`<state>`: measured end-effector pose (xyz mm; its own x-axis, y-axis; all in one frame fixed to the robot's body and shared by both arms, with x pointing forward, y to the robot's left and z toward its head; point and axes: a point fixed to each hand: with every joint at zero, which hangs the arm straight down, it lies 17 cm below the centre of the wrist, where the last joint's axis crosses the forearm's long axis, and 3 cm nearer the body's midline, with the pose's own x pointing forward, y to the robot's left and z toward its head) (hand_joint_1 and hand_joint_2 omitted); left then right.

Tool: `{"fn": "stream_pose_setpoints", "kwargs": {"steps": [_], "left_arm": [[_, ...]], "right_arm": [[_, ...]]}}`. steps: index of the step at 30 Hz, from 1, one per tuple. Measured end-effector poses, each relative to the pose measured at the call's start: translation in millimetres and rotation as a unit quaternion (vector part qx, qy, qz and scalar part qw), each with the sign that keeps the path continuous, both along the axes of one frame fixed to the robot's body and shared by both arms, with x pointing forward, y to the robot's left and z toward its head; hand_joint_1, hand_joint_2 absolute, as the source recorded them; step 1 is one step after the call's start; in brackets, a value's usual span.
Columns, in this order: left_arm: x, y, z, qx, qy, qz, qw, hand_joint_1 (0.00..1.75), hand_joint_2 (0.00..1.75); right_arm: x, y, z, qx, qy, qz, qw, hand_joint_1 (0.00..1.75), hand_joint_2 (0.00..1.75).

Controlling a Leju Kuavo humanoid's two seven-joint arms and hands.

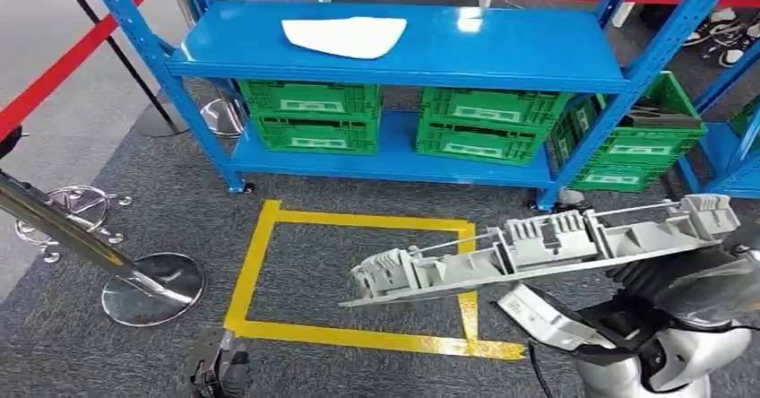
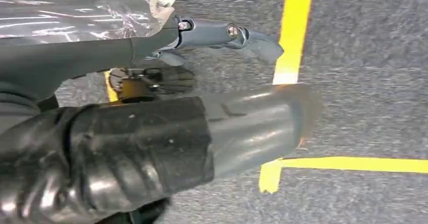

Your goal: Take the parts from the cabinet and place them on the table.

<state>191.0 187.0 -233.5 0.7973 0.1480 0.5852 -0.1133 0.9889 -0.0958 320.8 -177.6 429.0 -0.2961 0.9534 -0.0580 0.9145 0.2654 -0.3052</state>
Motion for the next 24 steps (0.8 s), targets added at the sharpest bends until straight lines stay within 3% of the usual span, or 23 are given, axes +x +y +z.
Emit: {"fn": "stream_pose_setpoints", "kwargs": {"steps": [24], "left_arm": [[6.4, 2.2, 1.5, 0.002, -0.004, -0.004, 1.0, 0.0, 0.0]], "right_arm": [[-8.4, -7.1, 9.7, 0.0, -0.018, -0.008, 1.0, 0.0, 0.0]]}}
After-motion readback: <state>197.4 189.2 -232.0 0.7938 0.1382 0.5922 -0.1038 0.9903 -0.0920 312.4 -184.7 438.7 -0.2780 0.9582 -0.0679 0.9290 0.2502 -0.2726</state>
